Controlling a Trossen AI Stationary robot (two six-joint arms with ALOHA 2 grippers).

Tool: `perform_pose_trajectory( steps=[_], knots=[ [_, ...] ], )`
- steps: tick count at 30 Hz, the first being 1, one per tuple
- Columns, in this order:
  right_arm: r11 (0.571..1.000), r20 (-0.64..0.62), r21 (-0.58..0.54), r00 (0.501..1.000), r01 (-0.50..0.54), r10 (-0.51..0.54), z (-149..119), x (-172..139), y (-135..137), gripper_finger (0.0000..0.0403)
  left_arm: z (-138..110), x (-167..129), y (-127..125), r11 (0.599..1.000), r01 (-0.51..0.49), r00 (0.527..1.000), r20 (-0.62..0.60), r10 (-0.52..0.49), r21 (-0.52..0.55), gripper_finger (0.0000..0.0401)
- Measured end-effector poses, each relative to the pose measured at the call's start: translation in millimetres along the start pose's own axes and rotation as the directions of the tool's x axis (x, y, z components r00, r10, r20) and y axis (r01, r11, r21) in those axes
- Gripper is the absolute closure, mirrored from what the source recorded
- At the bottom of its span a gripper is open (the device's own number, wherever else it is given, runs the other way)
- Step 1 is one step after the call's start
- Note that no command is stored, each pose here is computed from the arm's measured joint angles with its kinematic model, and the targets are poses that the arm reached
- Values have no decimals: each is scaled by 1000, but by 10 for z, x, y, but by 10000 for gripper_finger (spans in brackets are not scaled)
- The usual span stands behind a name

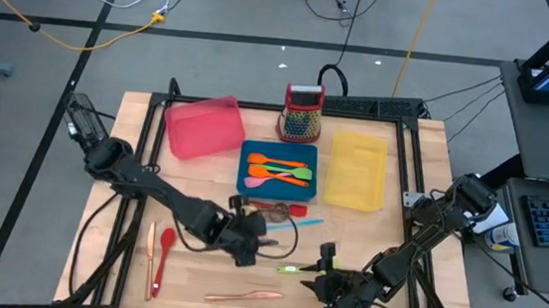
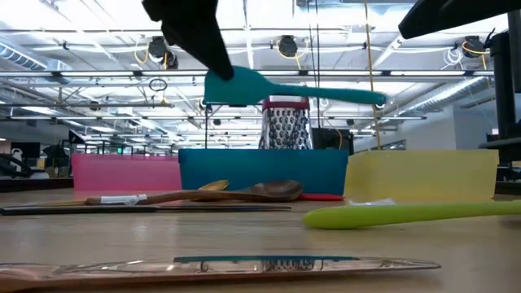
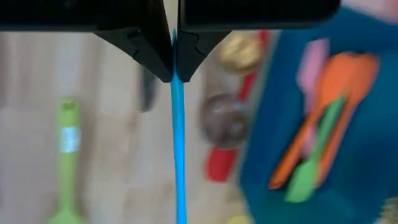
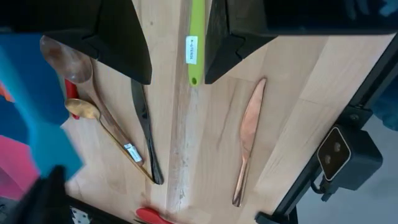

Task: Pick & Place Kitchen Items
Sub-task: Put the blue spatula into the blue bin

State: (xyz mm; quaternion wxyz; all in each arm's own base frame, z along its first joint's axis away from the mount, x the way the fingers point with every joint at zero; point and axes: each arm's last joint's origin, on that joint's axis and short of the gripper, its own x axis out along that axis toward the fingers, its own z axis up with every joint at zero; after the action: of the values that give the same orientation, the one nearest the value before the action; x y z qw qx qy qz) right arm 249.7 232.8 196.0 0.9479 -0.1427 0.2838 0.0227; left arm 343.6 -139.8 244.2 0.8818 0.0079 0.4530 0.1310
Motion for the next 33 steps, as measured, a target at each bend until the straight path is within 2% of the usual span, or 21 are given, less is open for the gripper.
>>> perform_pose_trajectory(
  steps=[9,19,26,30,33],
  knots=[
    [1000,-3,3,1000,-4,4,-3,-1,1,261,115,77,482,991,-132,989,-63,133,29,393],
    [1000,-3,5,1000,-4,4,-3,-1,2,261,234,263,1026,975,-216,967,-123,221,51,385],
    [1000,-4,3,1000,-4,4,-4,-1,2,261,153,428,1302,970,-241,951,-191,242,33,390],
    [1000,-3,-2,1000,-5,5,-2,-1,2,261,55,561,1397,967,-249,946,-200,254,51,382],
    [1000,-3,0,1000,-4,4,-3,-1,2,261,-22,662,1444,973,-224,953,-198,230,53,393]
  ],
)
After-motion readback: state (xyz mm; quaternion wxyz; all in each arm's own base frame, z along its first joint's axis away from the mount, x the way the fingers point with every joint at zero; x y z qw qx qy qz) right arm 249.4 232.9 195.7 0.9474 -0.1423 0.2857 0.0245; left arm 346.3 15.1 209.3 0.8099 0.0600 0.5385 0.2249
